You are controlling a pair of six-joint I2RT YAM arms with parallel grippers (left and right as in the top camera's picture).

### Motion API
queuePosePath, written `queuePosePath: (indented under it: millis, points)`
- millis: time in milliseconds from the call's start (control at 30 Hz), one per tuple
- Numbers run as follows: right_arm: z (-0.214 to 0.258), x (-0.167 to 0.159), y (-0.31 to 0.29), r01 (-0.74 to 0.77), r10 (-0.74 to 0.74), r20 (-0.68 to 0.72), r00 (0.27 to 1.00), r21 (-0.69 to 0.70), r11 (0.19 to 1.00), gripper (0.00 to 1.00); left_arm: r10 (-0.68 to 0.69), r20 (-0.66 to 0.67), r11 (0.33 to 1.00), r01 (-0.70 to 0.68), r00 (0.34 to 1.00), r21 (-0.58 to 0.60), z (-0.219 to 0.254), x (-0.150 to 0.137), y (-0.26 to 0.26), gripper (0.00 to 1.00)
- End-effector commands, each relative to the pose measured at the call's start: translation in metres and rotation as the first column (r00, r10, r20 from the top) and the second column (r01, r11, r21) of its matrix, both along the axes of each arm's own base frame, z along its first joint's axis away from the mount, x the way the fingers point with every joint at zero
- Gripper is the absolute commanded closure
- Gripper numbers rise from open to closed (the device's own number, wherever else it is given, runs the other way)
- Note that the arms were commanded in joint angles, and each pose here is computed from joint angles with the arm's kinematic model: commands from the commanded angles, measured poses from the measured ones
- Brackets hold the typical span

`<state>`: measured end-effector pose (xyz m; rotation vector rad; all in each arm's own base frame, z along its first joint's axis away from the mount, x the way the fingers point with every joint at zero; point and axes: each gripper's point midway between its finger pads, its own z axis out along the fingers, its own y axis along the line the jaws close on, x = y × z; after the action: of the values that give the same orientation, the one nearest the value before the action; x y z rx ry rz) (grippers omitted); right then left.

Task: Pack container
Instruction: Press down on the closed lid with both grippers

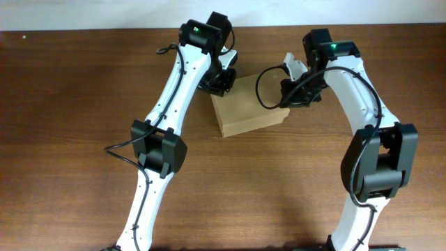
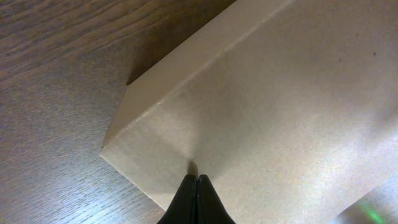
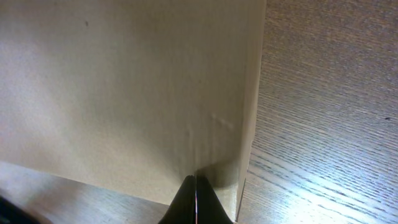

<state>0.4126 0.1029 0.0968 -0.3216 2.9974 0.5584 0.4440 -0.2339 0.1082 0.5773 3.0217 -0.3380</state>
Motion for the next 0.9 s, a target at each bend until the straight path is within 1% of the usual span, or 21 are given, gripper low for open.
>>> queuePosePath:
  millis: [0, 167, 300, 500, 633, 867]
  points:
    - [-0.037, -0.003, -0.001, -0.008, 0.005, -0.066, 0.998, -0.04, 0.999, 0.96, -0.007, 0.04, 1.0, 0.007, 0.999, 0.002, 0.014, 0.002, 0.002, 0.98]
    - [-0.02, 0.002, 0.001, -0.007, 0.007, -0.019, 1.0, -0.028, 1.0, 0.96, -0.005, 0.044, 1.0, 0.005, 0.999, -0.001, 0.012, 0.004, 0.001, 0.98]
    - [-0.012, 0.005, 0.001, -0.007, 0.007, -0.002, 1.0, -0.026, 1.0, 0.96, 0.013, 0.025, 1.0, -0.013, 1.0, 0.007, 0.011, 0.0, 0.0, 0.98]
    - [-0.011, 0.003, 0.001, -0.01, 0.01, -0.009, 1.0, -0.028, 1.0, 0.96, -0.004, 0.096, 0.997, -0.003, 0.995, 0.078, 0.025, 0.0, 0.003, 0.98]
    - [-0.006, 0.004, 0.001, -0.009, 0.009, 0.001, 1.0, -0.027, 1.0, 0.96, 0.003, 0.105, 0.997, -0.011, 0.995, 0.071, 0.044, -0.008, 0.004, 0.98]
    - [-0.005, 0.003, 0.001, -0.01, 0.01, -0.001, 1.0, -0.028, 1.0, 0.96, -0.003, 0.08, 0.999, -0.001, 0.997, 0.054, 0.048, -0.023, -0.011, 0.99]
